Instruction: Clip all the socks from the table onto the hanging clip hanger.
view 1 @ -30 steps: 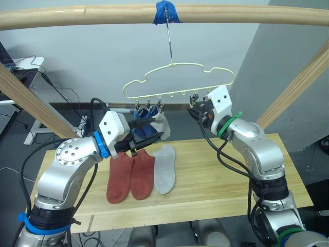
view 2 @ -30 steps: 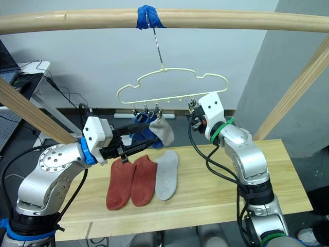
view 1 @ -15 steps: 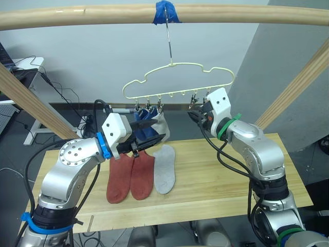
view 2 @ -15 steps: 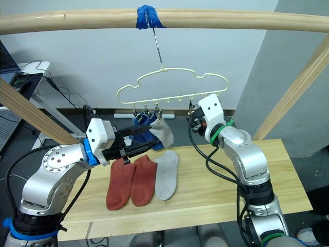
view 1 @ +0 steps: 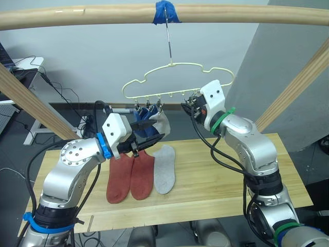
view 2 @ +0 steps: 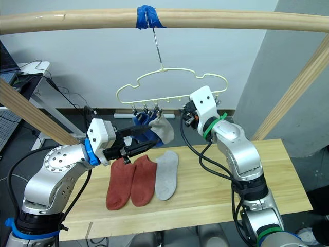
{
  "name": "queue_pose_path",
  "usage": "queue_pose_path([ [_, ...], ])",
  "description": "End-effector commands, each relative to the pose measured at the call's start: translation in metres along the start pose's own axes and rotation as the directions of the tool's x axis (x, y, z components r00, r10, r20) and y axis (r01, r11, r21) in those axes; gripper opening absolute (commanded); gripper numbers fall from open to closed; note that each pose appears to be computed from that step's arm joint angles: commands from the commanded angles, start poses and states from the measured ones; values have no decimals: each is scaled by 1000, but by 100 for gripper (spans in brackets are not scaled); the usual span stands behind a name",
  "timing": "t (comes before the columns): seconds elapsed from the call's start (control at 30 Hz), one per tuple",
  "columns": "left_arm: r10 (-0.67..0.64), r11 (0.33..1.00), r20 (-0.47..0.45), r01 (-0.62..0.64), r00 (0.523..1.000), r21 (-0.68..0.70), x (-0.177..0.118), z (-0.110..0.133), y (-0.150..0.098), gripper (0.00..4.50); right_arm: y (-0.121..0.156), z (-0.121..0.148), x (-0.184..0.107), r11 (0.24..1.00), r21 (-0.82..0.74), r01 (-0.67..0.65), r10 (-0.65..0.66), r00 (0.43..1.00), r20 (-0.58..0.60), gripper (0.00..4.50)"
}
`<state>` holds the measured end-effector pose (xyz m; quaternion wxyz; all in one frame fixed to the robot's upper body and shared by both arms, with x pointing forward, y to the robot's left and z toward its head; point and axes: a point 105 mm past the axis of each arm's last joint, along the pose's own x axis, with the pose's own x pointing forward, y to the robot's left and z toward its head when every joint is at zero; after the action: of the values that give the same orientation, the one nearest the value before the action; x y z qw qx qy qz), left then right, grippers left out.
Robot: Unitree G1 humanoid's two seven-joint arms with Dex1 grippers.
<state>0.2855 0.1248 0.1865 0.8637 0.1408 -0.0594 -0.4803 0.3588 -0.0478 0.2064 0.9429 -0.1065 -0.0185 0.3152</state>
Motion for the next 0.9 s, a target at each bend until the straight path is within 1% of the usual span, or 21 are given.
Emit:
queue_pose_path([
  [0.03,10,1000,33,-10,999,7,0,8,-1,248,3,15,0,1000,-23,-4,6,998,66,182],
  [0.87,48,996,20,-47,999,-76,2,-5,-12,248,4,22,8,996,89,17,-27,993,114,182],
  [0.9,53,995,20,-51,998,-81,2,-6,-12,248,5,22,8,996,93,17,-28,993,114,163],
])
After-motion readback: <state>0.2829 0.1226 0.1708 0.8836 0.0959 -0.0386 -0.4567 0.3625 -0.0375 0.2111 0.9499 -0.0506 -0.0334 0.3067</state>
